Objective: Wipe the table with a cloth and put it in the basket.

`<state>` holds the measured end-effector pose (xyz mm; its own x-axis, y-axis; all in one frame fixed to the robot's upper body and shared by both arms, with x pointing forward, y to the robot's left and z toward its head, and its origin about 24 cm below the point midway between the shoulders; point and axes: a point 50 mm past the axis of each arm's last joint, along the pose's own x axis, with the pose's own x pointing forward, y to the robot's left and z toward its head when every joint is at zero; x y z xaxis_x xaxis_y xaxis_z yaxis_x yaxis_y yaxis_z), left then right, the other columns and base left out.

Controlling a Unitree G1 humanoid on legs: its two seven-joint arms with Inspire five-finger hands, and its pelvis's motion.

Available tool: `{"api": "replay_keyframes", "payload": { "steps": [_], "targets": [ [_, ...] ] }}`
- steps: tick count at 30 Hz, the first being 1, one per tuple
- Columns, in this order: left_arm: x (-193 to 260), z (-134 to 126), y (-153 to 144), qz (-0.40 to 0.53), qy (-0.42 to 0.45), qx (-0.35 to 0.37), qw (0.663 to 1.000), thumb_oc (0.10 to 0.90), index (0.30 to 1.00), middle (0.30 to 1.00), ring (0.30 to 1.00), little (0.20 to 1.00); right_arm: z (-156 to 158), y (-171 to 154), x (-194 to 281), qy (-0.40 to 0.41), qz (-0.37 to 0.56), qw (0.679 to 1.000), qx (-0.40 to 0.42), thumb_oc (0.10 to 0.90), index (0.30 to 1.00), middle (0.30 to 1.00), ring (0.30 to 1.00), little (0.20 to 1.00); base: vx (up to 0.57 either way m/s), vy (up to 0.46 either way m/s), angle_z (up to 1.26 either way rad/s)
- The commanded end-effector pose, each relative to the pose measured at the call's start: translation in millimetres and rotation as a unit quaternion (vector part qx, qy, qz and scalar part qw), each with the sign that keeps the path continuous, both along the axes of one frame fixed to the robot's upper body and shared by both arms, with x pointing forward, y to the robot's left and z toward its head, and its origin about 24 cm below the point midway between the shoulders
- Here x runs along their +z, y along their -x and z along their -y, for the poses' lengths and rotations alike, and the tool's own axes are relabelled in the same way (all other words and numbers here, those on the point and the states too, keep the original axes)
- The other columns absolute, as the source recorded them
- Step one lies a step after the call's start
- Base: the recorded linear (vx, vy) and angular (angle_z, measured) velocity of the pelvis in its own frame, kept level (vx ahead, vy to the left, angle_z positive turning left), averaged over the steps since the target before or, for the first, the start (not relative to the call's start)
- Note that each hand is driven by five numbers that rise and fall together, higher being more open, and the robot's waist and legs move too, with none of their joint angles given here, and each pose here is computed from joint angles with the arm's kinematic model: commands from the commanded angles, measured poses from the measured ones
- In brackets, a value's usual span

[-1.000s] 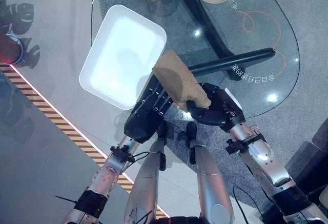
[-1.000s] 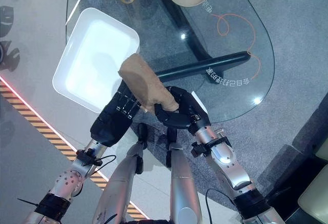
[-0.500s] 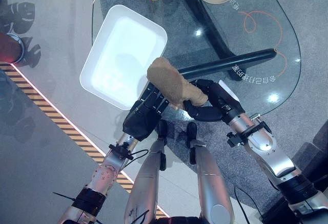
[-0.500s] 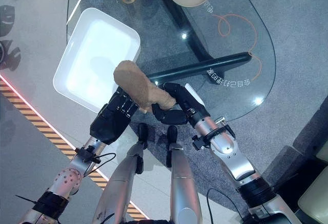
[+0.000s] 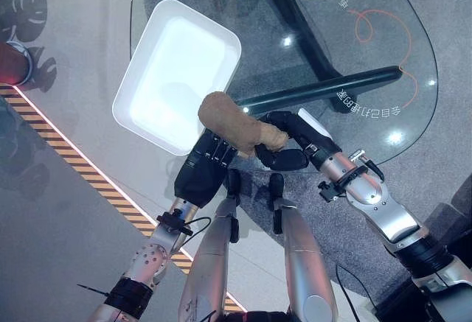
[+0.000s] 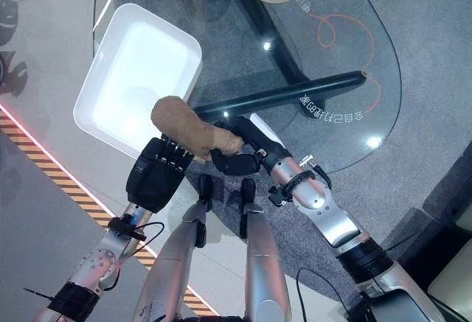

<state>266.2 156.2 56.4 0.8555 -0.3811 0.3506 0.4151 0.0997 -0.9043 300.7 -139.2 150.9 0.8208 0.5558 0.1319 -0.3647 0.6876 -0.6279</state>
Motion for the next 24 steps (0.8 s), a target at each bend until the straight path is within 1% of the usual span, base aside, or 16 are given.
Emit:
{"api": "replay_keyframes", "payload": {
  "steps": [1,5,10,13,17,21,24],
  "targets": [
    [82.9,35.3,2.9,0.221,0.116,-0.089,0.964,0.800,0.900,0.900,0.900,0.900,-37.6,30.1,2.0,0.054,0.029,0.991,0.122,0.100,0.300,0.300,0.300,0.200,0.00,0.000,0.00],
    [89.9,39.7,2.0,0.242,0.119,-0.096,0.958,0.800,0.900,0.900,0.900,0.900,-41.9,28.7,3.9,0.076,0.040,0.988,0.125,0.100,0.300,0.300,0.300,0.200,0.00,0.000,0.00],
    [103.8,48.8,-3.3,0.260,0.117,-0.088,0.954,0.800,0.900,0.900,0.900,0.900,-47.7,22.6,4.5,0.133,0.062,0.982,0.117,0.100,0.300,0.300,0.300,0.200,0.00,0.000,0.00],
    [110.8,45.9,-6.7,0.272,0.129,-0.071,0.951,0.800,0.900,0.900,0.900,0.900,-48.0,20.5,4.5,0.167,0.057,0.976,0.123,0.100,0.300,0.300,0.300,0.200,0.00,0.000,0.00],
    [117.3,41.2,-10.5,0.291,0.116,-0.044,0.949,0.800,0.900,0.900,0.900,0.900,-46.2,18.0,2.5,0.211,0.046,0.968,0.126,0.100,0.300,0.300,0.300,0.200,0.00,0.000,0.00],
    [121.9,40.1,-13.7,0.296,0.098,-0.028,0.950,0.800,0.900,0.900,0.900,0.900,-51.2,19.3,1.4,0.228,0.026,0.960,0.158,0.100,0.300,0.300,0.300,0.200,0.00,0.000,0.00],
    [123.9,39.7,-15.1,0.299,0.091,-0.026,0.950,0.800,0.900,0.900,0.900,0.900,-55.1,21.6,1.7,0.225,0.008,0.956,0.189,0.100,0.300,0.300,0.300,0.200,0.00,0.000,0.00]
  ]
}}
